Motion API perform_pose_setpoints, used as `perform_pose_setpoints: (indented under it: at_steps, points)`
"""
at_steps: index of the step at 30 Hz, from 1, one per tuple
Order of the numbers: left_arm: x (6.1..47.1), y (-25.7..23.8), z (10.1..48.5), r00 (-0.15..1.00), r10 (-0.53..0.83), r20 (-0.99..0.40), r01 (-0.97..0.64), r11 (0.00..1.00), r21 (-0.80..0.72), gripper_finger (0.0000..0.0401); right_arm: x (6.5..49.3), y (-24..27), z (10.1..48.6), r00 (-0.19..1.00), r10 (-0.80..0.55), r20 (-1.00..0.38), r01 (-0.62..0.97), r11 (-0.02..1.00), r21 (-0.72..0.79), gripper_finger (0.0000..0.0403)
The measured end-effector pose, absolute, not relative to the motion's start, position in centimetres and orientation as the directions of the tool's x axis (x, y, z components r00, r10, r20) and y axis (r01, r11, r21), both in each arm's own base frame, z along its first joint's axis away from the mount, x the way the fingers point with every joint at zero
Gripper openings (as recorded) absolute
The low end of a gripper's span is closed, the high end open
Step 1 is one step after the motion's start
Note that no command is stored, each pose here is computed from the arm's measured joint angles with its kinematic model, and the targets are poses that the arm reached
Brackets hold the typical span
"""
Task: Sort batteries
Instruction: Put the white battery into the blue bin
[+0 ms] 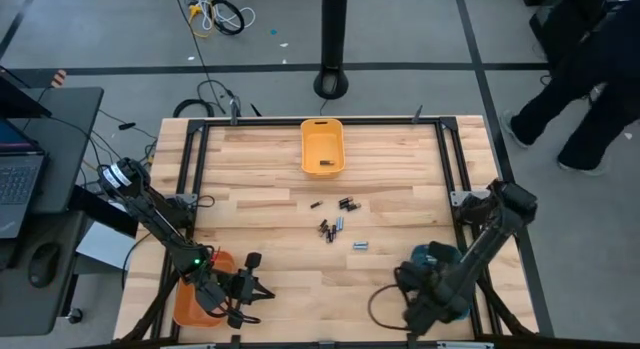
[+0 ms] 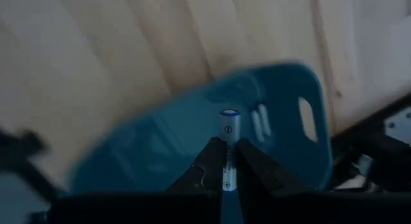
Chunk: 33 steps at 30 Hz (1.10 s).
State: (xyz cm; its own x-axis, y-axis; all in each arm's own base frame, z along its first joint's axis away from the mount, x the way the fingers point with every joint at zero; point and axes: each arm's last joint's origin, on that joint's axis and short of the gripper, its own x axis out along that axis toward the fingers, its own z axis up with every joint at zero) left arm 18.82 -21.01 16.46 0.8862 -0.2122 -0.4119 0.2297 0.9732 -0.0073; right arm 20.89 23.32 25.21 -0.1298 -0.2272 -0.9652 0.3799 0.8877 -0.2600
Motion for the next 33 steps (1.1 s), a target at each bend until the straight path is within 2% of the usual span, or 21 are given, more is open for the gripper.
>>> perform_pose_setpoints:
  at_steps: [6,16,24,33]
  points:
    - [18.8,-21.0,16.5,0.886,-0.212,-0.412,0.230,0.973,-0.006,0.0010,17.5,22.2,21.5,-0.125,-0.213,-0.969,0.322,0.915,-0.242,0.0032]
    - [18.8,-21.0,16.4,0.883,-0.208,-0.422,0.228,0.974,-0.003,0.0010,15.3,19.7,17.0,-0.018,-0.076,-0.997,0.261,0.962,-0.078,0.0036]
    - [19.7,-20.1,16.3,0.890,-0.167,-0.425,0.185,0.983,0.001,0.0010,15.1,19.0,16.5,-0.070,-0.013,-0.997,0.335,0.941,-0.036,0.0088]
    - [20.7,-18.3,15.6,0.867,-0.073,-0.493,0.122,0.990,0.068,0.0010,15.8,19.2,17.3,-0.119,0.065,-0.991,0.405,0.914,0.011,0.0141]
